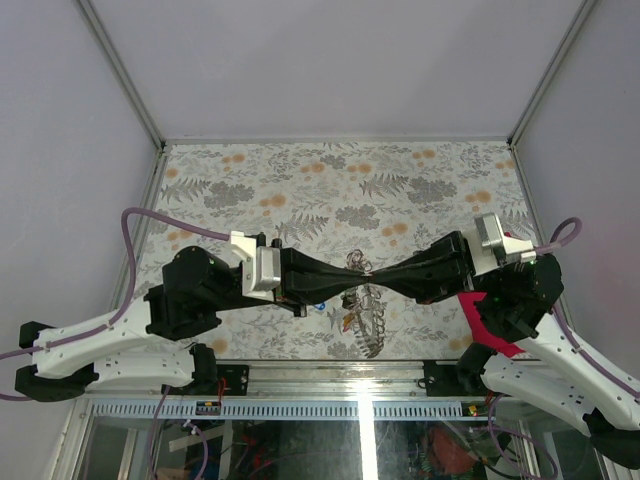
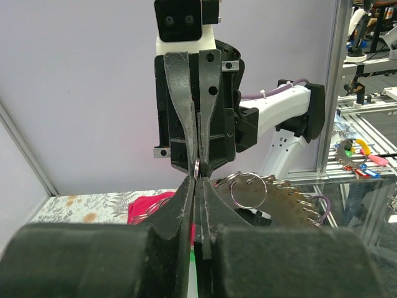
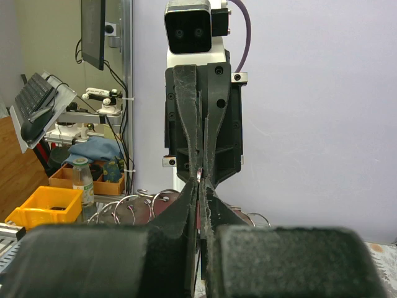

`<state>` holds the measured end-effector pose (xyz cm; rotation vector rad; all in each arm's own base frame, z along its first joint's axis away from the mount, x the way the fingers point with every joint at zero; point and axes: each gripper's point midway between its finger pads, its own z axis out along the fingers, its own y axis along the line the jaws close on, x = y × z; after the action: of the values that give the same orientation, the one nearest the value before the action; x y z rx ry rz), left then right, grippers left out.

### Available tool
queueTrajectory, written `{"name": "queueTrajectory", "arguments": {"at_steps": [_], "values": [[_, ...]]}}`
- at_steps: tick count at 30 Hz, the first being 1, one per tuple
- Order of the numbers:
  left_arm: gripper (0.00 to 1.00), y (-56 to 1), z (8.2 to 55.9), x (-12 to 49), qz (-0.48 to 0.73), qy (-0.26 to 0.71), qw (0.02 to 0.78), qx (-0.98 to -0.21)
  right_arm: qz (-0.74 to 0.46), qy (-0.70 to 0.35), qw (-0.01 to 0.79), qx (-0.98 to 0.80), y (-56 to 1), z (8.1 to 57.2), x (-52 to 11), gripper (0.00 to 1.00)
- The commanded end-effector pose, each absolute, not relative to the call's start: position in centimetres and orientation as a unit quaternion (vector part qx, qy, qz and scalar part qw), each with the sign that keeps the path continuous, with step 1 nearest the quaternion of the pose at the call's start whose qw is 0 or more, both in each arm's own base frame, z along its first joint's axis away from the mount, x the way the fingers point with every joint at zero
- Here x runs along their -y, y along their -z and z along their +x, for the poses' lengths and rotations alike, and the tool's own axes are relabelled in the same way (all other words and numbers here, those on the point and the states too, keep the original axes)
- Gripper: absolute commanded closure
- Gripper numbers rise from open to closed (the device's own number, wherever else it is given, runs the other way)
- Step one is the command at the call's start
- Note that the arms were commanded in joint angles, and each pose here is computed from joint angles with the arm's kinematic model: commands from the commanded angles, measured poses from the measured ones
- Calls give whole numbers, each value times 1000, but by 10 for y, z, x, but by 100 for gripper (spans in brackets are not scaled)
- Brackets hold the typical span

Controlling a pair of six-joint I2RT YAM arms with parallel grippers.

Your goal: Put the keys on the keyring

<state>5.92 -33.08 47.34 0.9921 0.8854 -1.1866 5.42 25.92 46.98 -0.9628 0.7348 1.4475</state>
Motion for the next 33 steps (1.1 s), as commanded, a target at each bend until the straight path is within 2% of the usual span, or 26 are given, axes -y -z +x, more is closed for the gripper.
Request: {"name": "queueTrajectory", "arguments": {"at_steps": [1, 3, 7, 11, 23, 28, 33], "values": [[100, -488, 60, 323, 420, 520, 639, -381, -414, -614, 619, -261, -505, 40, -244, 100], [100, -486, 61, 322, 427, 513, 635, -390, -419, -607, 620, -268, -504, 41, -244, 96], [100, -474, 66, 321, 451, 485, 617, -425, -445, -564, 623, -311, -491, 48, -244, 77], [100, -459, 80, 318, 472, 434, 594, -487, -454, -505, 624, -387, -470, 66, -239, 69], [100, -390, 104, 317, 577, 266, 435, -638, -479, -436, 558, -519, -399, 96, -243, 63], [100, -371, 110, 315, 604, 210, 386, -665, -492, -437, 534, -531, -382, 96, -248, 62], [100, -370, 115, 315, 615, 179, 378, -668, -497, -443, 520, -535, -369, 95, -251, 62]]}}
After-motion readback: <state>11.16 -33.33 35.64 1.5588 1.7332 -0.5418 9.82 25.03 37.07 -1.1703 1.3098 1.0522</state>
